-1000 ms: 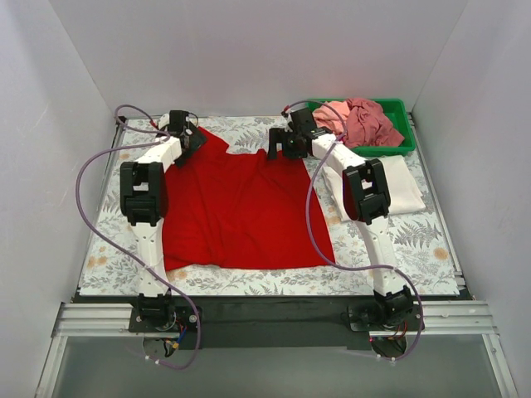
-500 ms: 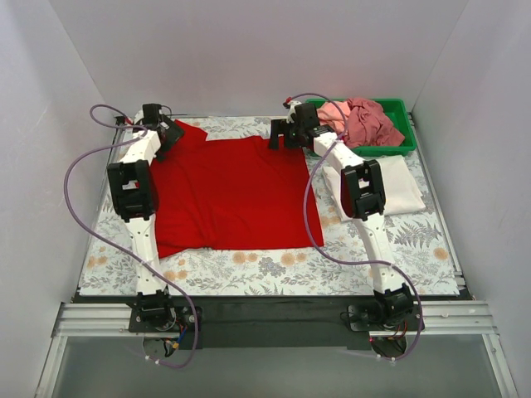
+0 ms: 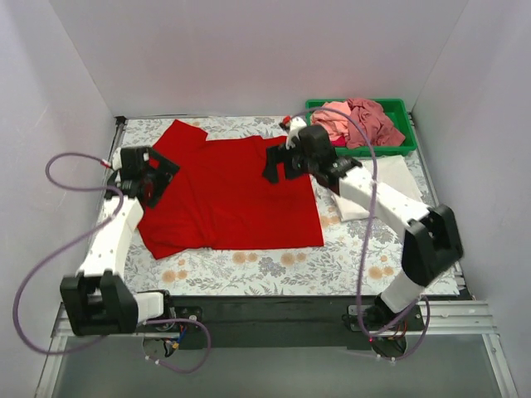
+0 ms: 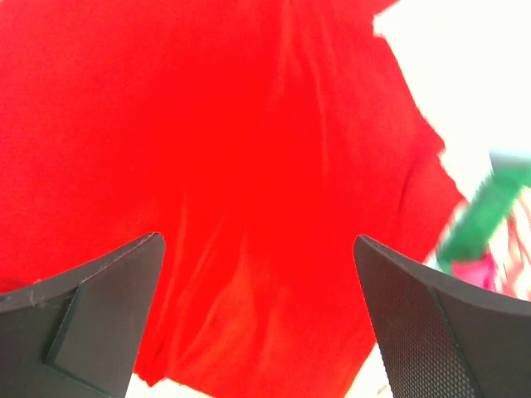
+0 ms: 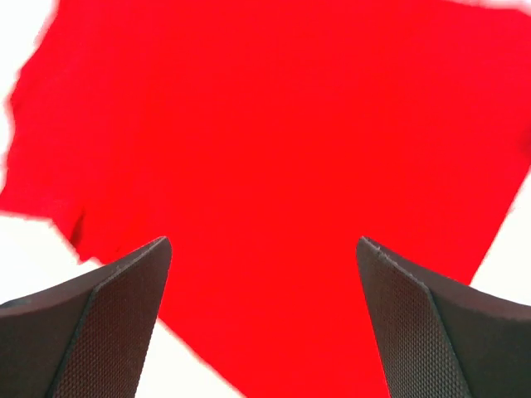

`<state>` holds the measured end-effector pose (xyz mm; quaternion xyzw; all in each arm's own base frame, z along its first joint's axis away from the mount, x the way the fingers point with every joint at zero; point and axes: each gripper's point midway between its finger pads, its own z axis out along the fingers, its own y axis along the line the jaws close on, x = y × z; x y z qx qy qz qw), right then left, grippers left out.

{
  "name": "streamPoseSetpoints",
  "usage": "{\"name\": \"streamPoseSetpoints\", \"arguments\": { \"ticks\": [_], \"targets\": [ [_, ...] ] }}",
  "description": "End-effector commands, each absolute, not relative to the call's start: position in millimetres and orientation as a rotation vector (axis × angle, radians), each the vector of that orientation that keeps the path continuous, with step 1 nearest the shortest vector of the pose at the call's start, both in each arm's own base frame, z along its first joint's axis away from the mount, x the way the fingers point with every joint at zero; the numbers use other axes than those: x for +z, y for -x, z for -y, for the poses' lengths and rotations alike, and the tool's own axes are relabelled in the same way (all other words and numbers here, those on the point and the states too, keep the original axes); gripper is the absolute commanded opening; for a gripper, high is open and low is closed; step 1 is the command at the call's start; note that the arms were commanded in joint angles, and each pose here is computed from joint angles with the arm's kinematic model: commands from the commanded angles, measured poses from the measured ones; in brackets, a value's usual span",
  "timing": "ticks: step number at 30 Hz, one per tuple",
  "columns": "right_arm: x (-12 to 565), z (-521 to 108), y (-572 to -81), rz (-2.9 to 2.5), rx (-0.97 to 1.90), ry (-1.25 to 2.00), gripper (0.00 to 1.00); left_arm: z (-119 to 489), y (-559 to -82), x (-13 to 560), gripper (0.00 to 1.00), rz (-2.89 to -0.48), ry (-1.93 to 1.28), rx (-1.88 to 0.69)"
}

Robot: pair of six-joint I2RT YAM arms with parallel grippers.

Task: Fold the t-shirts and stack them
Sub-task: Flatten the tshirt out

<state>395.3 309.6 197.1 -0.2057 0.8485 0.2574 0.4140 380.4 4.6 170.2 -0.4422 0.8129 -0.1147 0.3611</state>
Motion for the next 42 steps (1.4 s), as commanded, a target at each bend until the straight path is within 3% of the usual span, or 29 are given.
{"name": "streamPoseSetpoints", "arguments": {
  "ticks": [1, 3, 8, 19, 21, 26, 32, 42],
  "targets": [
    [140, -291, -325, -2.242, 0.661, 0.463, 0.98, 18, -304, 131, 0.98, -2.176, 1.229, -0.335],
    [147, -294, -300, -2.204, 0.751, 0.421, 0.98, 18, -273, 115, 0.98, -2.183, 1.322, -0.311],
    [93, -278, -254, -2.329, 0.812, 0.364, 0.98, 19, -206, 68, 0.98, -2.227, 1.491, -0.247],
    [47, -271, -251, -2.462, 0.741, 0.306, 0.98, -1, -186, 48, 0.98, -2.137, 1.735, -0.034],
    [45, -269, -251, -2.474, 0.734, 0.291, 0.98, -2, -181, 41, 0.92, -2.131, 1.778, -0.006],
    [38, -261, -249, -2.498, 0.710, 0.263, 0.98, -8, -174, 29, 0.58, -2.081, 1.829, 0.044],
    [35, -254, -250, -2.516, 0.691, 0.245, 0.98, -11, -174, 21, 0.31, -2.057, 1.819, 0.038],
    [33, -248, -249, -2.531, 0.669, 0.240, 0.98, -28, -191, 29, 0.41, -2.015, 1.773, 0.143]
  ]
}}
